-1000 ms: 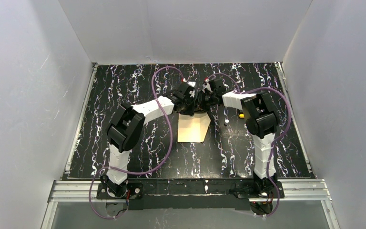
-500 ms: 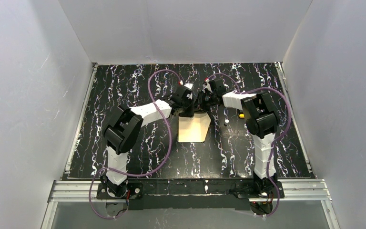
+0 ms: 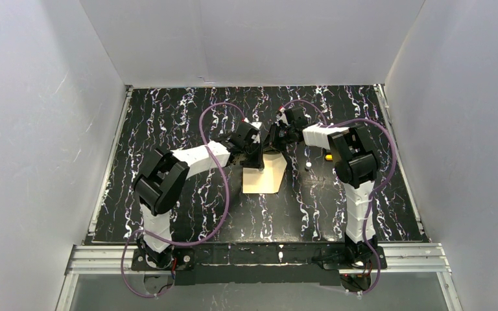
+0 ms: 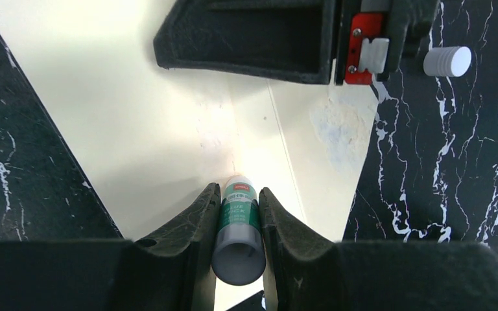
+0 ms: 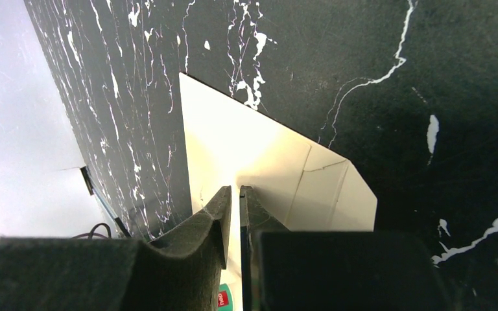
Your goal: Place the letter into the envelope and seal it
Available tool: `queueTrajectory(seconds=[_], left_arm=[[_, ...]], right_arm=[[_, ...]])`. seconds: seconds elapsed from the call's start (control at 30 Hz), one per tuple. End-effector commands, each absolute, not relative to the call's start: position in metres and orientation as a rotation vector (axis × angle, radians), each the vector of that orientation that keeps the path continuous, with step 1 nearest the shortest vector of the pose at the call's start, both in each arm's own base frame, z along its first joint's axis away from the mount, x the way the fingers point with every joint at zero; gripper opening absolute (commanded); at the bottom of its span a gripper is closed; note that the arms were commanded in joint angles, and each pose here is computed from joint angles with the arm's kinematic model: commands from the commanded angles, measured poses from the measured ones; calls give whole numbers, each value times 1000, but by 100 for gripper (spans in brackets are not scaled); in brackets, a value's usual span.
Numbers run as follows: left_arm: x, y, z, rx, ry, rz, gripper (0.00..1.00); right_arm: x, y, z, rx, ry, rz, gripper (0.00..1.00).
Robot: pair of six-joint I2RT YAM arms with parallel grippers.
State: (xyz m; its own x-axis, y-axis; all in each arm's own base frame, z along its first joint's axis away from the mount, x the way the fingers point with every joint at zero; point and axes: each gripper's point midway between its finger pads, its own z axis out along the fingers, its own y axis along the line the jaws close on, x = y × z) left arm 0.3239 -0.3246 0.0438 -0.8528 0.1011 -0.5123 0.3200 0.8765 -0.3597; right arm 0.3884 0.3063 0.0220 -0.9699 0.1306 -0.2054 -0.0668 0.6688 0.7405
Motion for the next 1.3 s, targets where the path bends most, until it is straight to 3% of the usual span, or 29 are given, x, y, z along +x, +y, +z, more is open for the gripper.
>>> queueTrajectory(seconds=[0.0, 0.17, 0.73, 1.27], left_arm=[[293, -313, 37, 308, 2685, -551, 0], [326, -307, 40, 271, 2616, -391, 0], [383, -311, 43, 320, 2471, -280, 0], [329, -310, 25, 338, 2571, -389, 0]], right_arm=[[343, 255, -61, 191, 2950, 842, 19], [341, 254, -64, 199, 2956, 837, 19], [335, 253, -67, 189, 2970, 846, 19], [331, 249, -73, 232, 3002, 808, 19]])
